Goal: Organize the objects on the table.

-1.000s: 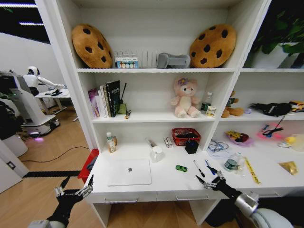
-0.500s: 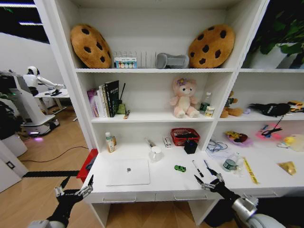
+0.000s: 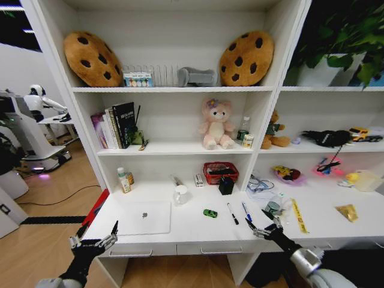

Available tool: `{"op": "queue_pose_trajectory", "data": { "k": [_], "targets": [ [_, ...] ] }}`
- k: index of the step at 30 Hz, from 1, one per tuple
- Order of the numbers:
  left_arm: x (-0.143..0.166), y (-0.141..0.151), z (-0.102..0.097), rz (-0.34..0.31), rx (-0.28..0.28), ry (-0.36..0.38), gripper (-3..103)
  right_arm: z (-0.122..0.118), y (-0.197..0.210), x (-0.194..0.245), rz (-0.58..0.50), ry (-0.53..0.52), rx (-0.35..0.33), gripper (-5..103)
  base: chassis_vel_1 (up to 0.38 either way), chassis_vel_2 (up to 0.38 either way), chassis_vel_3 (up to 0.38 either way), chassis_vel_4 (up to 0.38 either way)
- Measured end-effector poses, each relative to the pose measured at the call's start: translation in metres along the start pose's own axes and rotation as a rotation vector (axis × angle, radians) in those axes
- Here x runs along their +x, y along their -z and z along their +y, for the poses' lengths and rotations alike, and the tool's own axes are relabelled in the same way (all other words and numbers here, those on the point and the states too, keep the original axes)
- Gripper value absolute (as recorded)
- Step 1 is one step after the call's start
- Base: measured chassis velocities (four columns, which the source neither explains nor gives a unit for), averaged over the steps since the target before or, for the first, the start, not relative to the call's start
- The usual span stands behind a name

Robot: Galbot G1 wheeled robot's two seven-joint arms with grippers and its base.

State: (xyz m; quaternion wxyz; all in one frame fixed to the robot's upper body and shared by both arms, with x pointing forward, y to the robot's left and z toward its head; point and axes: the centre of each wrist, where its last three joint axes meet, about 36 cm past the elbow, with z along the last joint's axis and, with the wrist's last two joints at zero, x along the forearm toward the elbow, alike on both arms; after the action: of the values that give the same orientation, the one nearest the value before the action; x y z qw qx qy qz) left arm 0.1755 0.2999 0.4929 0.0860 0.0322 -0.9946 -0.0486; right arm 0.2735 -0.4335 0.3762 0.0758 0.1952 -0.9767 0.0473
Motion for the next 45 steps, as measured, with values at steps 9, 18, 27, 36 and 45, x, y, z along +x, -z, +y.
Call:
{"op": "queue_pose_trajectory", "data": {
  "k": [9, 18, 27, 36, 45],
  "targets": [
    [0.000, 0.000, 0.000, 0.000, 0.000, 0.000, 100, 0.007, -0.003, -0.001, 0.026, -0.096, -0.038, 100, -0.009, 0.067, -0.006, -0.073],
    [0.000, 0.000, 0.000, 0.000, 0.000, 0.000, 100, 0.007, -0.008, -0.001, -0.026, -0.009, -0.028, 100, -0.158, 0.116, 0.151, -0.116],
    [0.000, 0.000, 0.000, 0.000, 0.000, 0.000, 100, -0.017, -0.012, -0.018, 0.010, 0.348, -0.011, 100, -0.025, 0.033, 0.024, -0.027],
    [0.000, 0.000, 0.000, 0.000, 0.000, 0.000, 100, -0.054, -0.022, -0.046, 0.100, 0.500, 0.024, 100, 0.006, -0.012, -0.011, 0.006],
    [0.000, 0.000, 0.000, 0.000, 0.000, 0.000, 100, -0.067, -0.030, -0.081, 0.146, 0.579, 0.009, 100, 0.000, 0.000, 0.000, 0.000]
  ]
}}
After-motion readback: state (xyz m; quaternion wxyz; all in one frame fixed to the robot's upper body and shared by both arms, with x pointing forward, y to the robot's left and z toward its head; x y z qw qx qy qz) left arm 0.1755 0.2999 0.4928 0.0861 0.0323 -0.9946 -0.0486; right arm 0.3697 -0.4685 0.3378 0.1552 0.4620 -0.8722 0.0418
